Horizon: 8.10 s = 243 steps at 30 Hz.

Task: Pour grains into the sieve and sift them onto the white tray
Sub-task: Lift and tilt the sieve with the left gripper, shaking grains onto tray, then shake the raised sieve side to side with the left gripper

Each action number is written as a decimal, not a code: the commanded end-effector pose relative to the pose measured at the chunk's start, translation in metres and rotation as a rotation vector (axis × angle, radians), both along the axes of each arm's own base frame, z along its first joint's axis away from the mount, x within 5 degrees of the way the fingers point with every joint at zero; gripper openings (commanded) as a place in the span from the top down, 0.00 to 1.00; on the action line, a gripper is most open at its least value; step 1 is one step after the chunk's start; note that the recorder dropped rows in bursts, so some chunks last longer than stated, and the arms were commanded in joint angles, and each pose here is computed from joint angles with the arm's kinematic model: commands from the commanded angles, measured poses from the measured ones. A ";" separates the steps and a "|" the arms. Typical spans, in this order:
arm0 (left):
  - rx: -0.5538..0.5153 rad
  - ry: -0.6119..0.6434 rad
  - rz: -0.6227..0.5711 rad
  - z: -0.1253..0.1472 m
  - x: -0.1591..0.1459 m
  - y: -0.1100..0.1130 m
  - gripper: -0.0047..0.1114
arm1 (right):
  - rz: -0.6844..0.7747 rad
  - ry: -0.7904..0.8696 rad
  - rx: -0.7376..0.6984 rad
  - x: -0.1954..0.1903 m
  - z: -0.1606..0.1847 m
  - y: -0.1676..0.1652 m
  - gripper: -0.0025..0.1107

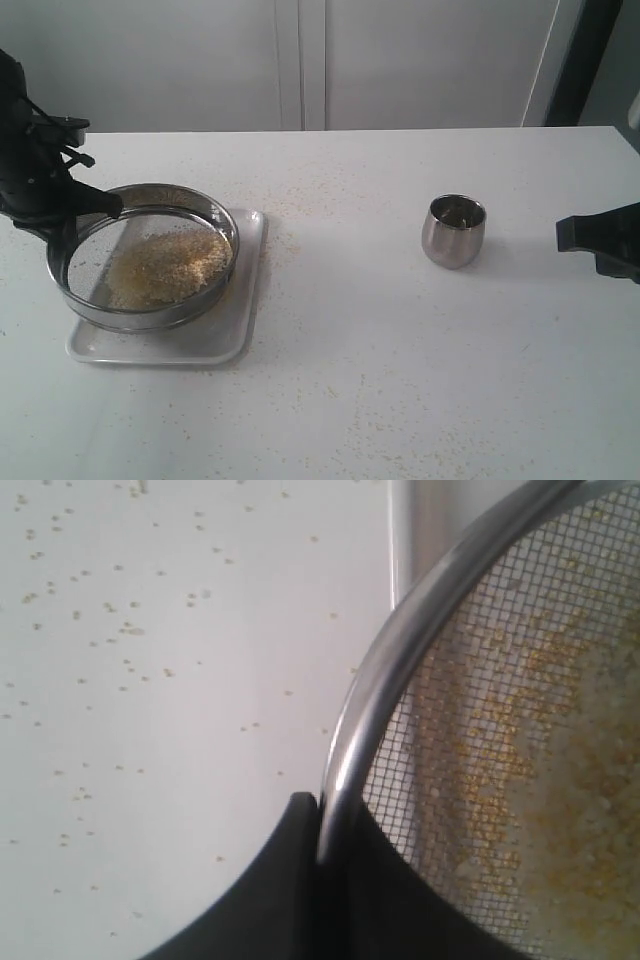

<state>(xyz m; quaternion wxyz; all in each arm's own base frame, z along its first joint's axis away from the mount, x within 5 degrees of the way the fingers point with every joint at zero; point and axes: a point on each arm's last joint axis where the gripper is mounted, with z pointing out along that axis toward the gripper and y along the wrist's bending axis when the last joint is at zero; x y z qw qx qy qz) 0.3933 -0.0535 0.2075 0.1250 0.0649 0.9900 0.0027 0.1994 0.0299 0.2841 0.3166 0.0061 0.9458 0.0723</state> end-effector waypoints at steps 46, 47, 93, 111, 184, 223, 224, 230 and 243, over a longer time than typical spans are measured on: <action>-0.254 -0.073 0.123 0.008 0.010 0.029 0.96 | -0.004 -0.013 -0.004 -0.001 0.000 -0.001 0.98; -0.266 -0.035 0.139 0.007 0.016 0.028 0.96 | -0.004 -0.013 -0.004 -0.001 0.000 -0.001 0.98; -0.122 -0.066 0.023 0.038 -0.074 0.018 0.96 | -0.006 -0.029 -0.002 0.001 0.001 -0.001 0.98; -0.193 0.096 0.044 0.028 0.007 0.002 0.96 | -0.006 -0.035 -0.002 0.001 0.002 -0.001 0.98; -0.152 -0.183 0.110 0.038 -0.055 0.029 0.96 | -0.007 -0.032 0.002 0.001 0.001 -0.001 0.98; -0.155 0.012 0.240 0.013 0.006 0.030 0.96 | -0.029 -0.029 0.019 0.001 0.001 -0.001 0.98; -0.214 0.027 0.237 0.014 0.006 0.027 0.96 | -0.029 -0.027 0.019 0.001 0.001 -0.001 0.98; -0.172 -0.041 -0.114 0.018 0.004 -0.014 0.96 | -0.029 -0.027 0.019 0.001 0.001 -0.001 0.98; -0.091 -0.044 0.011 0.016 0.003 -0.019 0.96 | -0.030 -0.034 0.020 0.002 0.002 -0.001 0.98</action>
